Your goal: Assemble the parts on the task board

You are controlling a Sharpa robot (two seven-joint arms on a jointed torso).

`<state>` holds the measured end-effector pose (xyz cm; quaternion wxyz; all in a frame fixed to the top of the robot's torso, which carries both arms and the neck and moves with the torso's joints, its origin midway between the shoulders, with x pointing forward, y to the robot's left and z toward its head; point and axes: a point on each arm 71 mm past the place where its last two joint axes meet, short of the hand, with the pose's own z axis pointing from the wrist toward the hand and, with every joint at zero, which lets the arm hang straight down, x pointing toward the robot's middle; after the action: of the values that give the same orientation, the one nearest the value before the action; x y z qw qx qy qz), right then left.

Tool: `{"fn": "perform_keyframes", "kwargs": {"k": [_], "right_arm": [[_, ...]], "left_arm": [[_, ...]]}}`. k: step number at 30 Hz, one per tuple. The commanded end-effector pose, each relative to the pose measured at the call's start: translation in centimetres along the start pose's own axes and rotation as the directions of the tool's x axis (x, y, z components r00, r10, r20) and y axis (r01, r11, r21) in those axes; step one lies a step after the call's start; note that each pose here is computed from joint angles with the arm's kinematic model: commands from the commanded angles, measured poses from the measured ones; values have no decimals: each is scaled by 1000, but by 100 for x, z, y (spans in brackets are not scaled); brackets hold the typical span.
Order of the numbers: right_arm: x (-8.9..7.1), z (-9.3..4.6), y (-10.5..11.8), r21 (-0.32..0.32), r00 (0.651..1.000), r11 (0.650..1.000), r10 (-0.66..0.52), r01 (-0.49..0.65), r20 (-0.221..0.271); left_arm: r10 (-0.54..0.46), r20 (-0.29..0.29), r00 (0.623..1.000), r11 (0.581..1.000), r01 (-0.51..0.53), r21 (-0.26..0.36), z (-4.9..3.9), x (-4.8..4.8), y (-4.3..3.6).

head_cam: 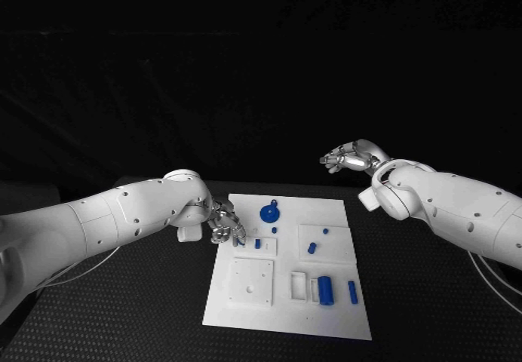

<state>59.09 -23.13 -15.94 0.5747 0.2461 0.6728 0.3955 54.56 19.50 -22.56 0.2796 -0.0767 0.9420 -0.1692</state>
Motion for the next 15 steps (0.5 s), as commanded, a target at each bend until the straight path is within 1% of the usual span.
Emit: {"fn": "perform_keyframes", "kwargs": {"k": [1,3,6,10,15], "right_arm": [[14,2,7,-6,1000,1000,1,-1,-13],[13,2,6,-5,1000,1000,1,-1,-12],[13,1,7,-5,1000,1000,1,-1,-12],[19,3,10,-6,1000,1000,1,-1,-13],[22,1,5,-6,1000,1000,2,-2,-14]], "left_arm": [[55,16,998,998,-55,-8,-1,0,-43],[94,41,995,996,-93,-15,-2,0,-69],[101,51,994,995,-100,-14,1,9,-98],[152,102,983,988,-150,-23,1,10,-149],[179,138,974,984,-178,-20,-2,22,-198]]}}
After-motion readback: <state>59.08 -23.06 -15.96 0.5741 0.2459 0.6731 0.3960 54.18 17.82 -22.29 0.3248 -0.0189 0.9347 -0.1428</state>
